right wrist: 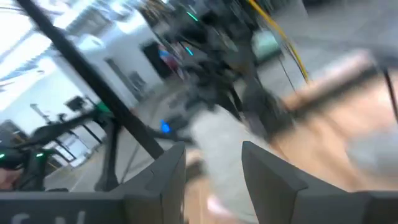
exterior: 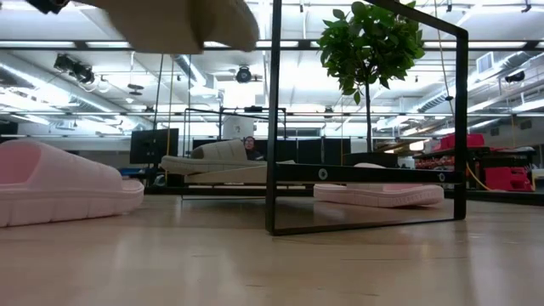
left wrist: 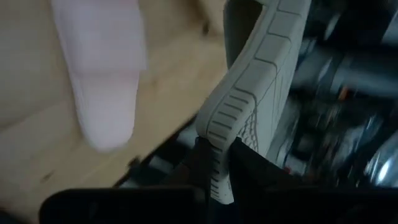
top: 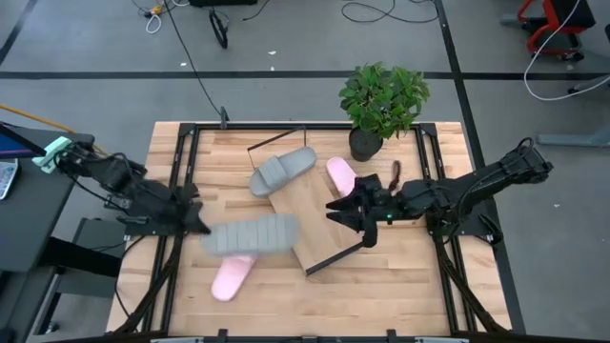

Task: Pick and place slides into the shelf
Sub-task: Put the gray slides on the shelf

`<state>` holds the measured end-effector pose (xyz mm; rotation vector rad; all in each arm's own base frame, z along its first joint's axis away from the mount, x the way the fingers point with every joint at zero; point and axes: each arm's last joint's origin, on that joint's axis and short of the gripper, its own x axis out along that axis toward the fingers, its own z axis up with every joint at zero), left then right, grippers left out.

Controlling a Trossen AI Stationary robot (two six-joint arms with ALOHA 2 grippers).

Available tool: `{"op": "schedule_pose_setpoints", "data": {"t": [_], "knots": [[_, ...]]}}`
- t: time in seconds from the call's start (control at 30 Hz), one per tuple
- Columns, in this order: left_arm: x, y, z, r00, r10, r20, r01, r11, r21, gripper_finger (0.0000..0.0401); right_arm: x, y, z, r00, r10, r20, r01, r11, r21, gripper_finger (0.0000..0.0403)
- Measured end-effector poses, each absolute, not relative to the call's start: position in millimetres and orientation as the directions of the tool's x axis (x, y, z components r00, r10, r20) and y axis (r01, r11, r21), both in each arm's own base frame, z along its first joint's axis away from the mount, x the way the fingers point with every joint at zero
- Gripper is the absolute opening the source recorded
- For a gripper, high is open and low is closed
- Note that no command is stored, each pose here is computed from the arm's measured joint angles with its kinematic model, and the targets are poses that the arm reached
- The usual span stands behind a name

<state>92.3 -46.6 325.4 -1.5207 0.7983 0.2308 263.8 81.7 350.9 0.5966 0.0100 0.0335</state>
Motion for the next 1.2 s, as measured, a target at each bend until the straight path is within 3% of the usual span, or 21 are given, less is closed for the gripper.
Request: {"op": "schedule_pose_setpoints", "data": {"t": [0.17, 0.33, 0.53, 0.8, 1.0, 1.2], "knots": [[95, -38, 343, 0.846, -0.162, -0.509, -0.517, -0.009, -0.856, 0.0034, 264, 88, 381, 0.993, 0.027, 0.119, -0.057, 0.965, 0.258, 0.0160], [107, -33, 353, 0.907, -0.093, -0.412, -0.419, -0.070, -0.905, 0.0034, 281, 94, 409, 0.998, -0.051, 0.038, 0.054, 0.996, -0.076, 0.0160], [111, -28, 353, 0.908, -0.087, -0.411, -0.416, -0.060, -0.907, 0.0034, 306, 97, 423, 0.955, -0.196, -0.222, 0.094, 0.911, -0.401, 0.0164], [115, -25, 360, 0.938, -0.060, -0.340, -0.344, -0.078, -0.936, 0.0034, 329, 104, 422, 0.868, -0.244, -0.433, -0.110, 0.756, -0.646, 0.0213], [116, -24, 362, 0.945, -0.063, -0.321, -0.325, -0.081, -0.942, 0.0034, 348, 107, 406, 0.820, -0.385, -0.424, -0.145, 0.576, -0.804, 0.0263], [117, -25, 364, 0.951, -0.077, -0.299, -0.305, -0.086, -0.949, 0.0034, 362, 106, 396, 0.811, -0.408, -0.420, -0.160, 0.535, -0.829, 0.0292]]}}
